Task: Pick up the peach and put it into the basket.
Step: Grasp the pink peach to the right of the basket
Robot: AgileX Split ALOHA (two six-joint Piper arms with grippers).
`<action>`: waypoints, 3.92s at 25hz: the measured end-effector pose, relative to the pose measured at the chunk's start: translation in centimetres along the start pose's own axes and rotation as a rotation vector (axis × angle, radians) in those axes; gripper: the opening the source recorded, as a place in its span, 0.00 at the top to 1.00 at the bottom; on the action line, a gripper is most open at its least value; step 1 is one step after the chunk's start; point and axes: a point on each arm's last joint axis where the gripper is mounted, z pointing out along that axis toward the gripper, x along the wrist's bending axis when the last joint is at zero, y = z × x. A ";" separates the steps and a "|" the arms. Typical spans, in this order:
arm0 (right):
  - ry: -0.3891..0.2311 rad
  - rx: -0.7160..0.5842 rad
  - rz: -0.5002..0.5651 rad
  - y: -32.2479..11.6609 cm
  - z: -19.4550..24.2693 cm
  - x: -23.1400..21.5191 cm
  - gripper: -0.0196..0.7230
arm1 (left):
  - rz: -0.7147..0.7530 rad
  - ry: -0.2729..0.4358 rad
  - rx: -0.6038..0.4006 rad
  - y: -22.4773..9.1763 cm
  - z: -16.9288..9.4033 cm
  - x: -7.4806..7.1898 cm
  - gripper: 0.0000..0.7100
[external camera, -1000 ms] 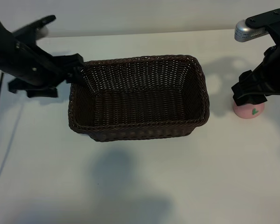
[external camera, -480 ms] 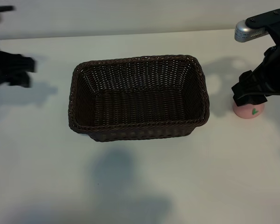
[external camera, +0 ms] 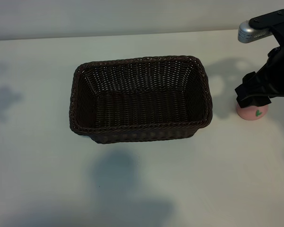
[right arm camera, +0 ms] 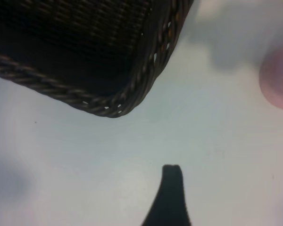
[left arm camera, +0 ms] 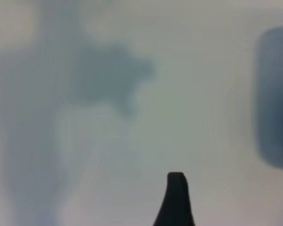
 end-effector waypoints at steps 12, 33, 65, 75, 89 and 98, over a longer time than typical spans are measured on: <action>0.000 0.000 0.000 0.0 0.0 0.0 0.17 | 0.167 -0.035 -0.327 -9.7 -10.8 -3.0 0.16; -0.001 -0.001 -0.002 0.0 0.0 0.0 0.17 | 0.124 0.001 -0.261 -23.4 -5.7 -1.2 0.16; -0.061 -0.092 0.005 0.8 0.0 -0.6 0.17 | 0.110 -0.004 -0.265 -23.4 -4.3 -1.2 0.16; -0.061 -0.092 0.005 0.8 0.0 -0.6 0.17 | 0.113 -0.003 -0.278 -23.2 -4.3 -1.2 0.16; -0.090 -0.119 -0.007 1.1 -0.1 -0.8 0.17 | 0.113 -0.003 -0.278 -23.2 -4.3 -1.2 0.17; -0.144 -0.148 0.031 2.1 1.3 -1.6 0.17 | 0.114 -0.003 -0.278 -23.2 -4.3 -1.2 0.17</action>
